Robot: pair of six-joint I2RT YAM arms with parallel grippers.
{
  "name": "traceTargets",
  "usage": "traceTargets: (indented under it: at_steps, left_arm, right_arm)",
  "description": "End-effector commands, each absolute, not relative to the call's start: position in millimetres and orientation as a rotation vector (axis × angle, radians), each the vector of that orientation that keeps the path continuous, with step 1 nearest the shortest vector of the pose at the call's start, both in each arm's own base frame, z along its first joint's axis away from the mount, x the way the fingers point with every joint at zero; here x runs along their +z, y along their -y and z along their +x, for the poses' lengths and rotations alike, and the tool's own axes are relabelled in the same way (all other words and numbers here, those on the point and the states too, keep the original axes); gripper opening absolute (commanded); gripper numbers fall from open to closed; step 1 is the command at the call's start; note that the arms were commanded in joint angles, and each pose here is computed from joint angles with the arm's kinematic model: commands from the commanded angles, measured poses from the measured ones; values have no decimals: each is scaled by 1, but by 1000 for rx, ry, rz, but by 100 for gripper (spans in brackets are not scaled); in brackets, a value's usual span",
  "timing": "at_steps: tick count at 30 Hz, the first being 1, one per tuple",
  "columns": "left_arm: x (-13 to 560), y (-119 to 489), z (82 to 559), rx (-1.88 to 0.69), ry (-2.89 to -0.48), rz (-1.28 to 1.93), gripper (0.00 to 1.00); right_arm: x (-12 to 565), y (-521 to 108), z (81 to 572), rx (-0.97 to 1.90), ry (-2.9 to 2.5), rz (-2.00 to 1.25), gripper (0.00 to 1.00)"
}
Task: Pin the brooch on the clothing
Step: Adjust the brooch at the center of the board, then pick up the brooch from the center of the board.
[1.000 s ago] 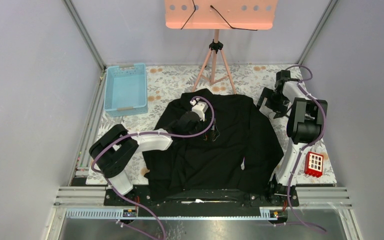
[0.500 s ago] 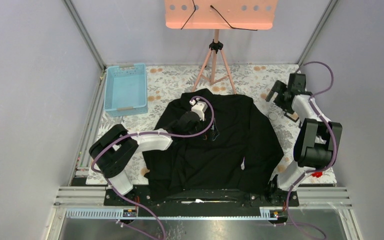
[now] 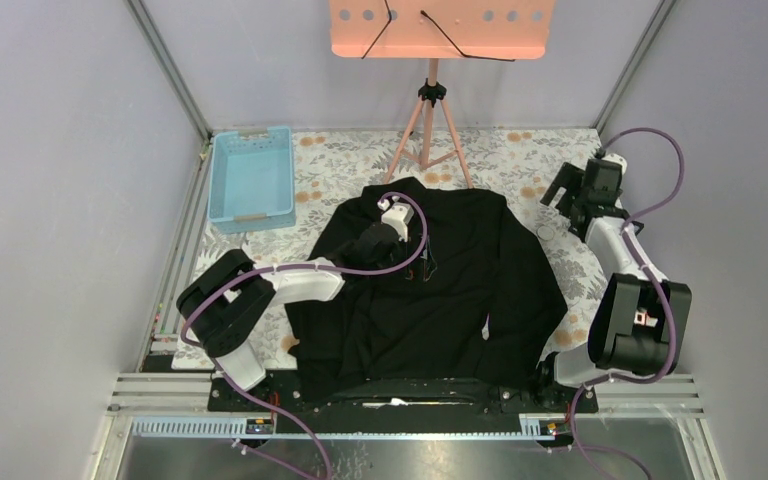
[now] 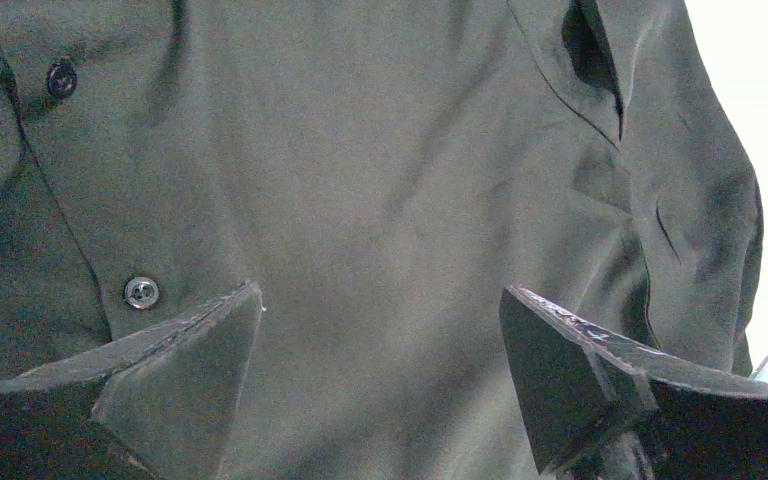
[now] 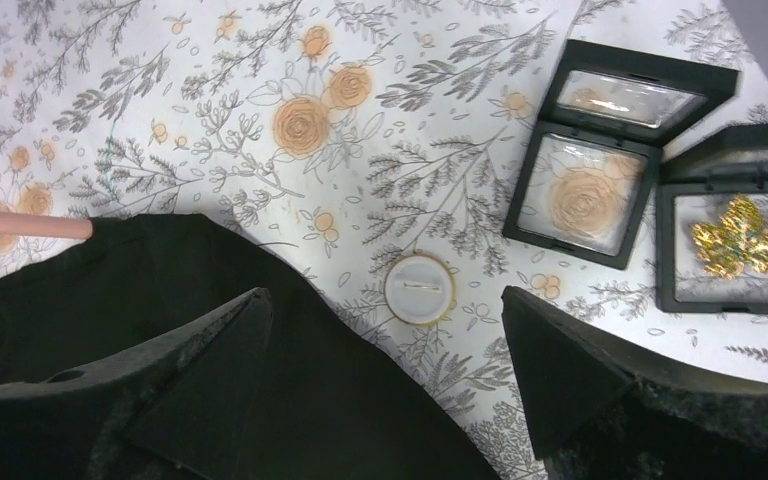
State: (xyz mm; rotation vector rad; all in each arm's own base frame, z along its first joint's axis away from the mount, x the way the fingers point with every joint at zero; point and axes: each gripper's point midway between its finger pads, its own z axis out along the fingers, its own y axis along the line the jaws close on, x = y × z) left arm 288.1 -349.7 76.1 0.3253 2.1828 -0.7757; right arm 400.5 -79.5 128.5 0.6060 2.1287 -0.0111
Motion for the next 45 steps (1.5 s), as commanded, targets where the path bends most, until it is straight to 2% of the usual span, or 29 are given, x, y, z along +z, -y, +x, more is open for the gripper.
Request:
traceTargets:
  at_steps: [1, 2, 7, 9, 11, 17, 22, 45]
  left_arm:
    - [105, 351, 297, -798, -2106, 281, 97]
    - [105, 350, 297, -796, -2107, 282, 97]
    - [104, 348, 295, -788, -2109, 284, 97]
    - [103, 347, 296, -783, -2111, 284, 97]
    - [102, 347, 296, -785, -2111, 284, 97]
    - [103, 345, 296, -778, -2100, 282, 97]
    - [111, 339, 297, -765, -2065, 273, 97]
    - [128, 336, 287, -809, -2016, 320, 97]
  right_arm:
    - [123, 70, 413, -52, -2240, 532, 85]
    - [117, 65, 416, -19, -2278, 539, 80]
    - [93, 62, 413, -55, -2384, 636, 75]
    - [86, 69, 407, -116, -2406, 738, 61]
    - [77, 73, 399, -166, -2409, 854, 56]
    - [63, 75, 392, -197, -2320, 1114, 55]
    - [62, 77, 392, -197, -2250, 1245, 50]
    - [42, 78, 401, -271, -2089, 1639, 46]
